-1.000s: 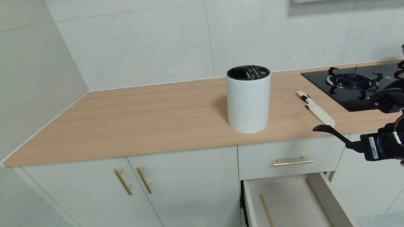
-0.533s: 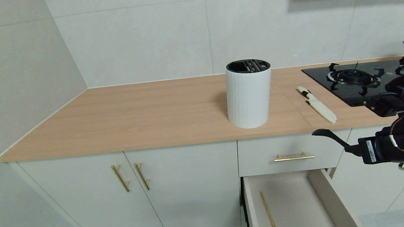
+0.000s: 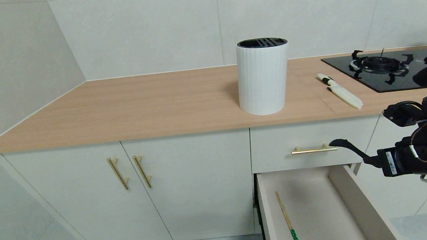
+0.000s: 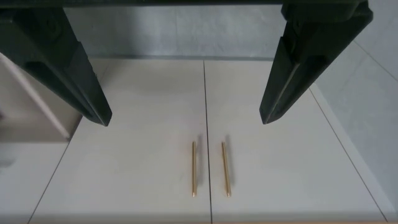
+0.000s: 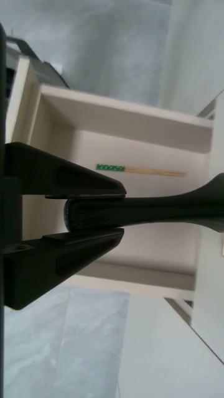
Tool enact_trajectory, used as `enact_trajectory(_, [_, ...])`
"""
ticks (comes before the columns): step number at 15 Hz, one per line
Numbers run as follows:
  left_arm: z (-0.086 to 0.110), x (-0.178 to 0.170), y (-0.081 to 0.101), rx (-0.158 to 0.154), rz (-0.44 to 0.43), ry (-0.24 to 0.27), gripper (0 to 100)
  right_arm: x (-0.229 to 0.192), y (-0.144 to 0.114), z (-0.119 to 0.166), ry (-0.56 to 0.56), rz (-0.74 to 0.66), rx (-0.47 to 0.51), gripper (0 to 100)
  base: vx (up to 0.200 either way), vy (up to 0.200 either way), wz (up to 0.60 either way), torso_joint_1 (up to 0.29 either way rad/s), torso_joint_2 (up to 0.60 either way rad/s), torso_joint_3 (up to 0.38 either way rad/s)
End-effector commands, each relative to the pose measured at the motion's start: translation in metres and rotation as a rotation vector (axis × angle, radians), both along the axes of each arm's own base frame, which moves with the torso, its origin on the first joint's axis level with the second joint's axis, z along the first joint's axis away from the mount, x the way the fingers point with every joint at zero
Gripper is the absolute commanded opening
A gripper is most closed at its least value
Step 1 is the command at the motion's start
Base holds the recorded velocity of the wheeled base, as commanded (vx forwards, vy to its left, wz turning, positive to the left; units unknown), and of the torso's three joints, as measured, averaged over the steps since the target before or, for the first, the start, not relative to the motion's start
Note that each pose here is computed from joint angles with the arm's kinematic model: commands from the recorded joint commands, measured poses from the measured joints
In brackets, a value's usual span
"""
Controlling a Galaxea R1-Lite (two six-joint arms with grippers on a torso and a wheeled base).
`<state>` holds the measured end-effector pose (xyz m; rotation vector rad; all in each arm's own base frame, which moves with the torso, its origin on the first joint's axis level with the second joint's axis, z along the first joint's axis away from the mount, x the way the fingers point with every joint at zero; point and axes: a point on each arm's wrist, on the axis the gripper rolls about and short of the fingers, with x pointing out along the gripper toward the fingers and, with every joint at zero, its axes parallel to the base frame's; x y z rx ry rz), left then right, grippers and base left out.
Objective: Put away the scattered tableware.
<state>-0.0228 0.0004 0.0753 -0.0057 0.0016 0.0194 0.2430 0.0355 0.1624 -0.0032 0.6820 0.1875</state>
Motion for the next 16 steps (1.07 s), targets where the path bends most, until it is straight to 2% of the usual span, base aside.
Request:
enact_trajectory(1, [0.0, 0.0, 0.0, 0.0, 0.001, 0.0, 100, 0.0005, 0.0001, -0.002, 0.008, 0.001, -0.001, 0, 0.0, 0.0, 0.0, -0.193, 0.47, 0.29])
enact_trajectory(12, [0.0, 0.0, 0.0, 0.0, 0.001, 0.0, 100, 0.004, 0.0018, -0.0099, 0.038, 0.005, -0.006, 0, 0.0, 0.0, 0.0, -0.143, 0.46, 0.31])
enact_trajectory(16, [0.0, 0.0, 0.0, 0.0, 0.001, 0.0, 100, 0.0045, 0.0034, -0.0118, 0.046, 0.012, -0.007, 0, 0.0, 0.0, 0.0, -0.031, 0.18, 0.132])
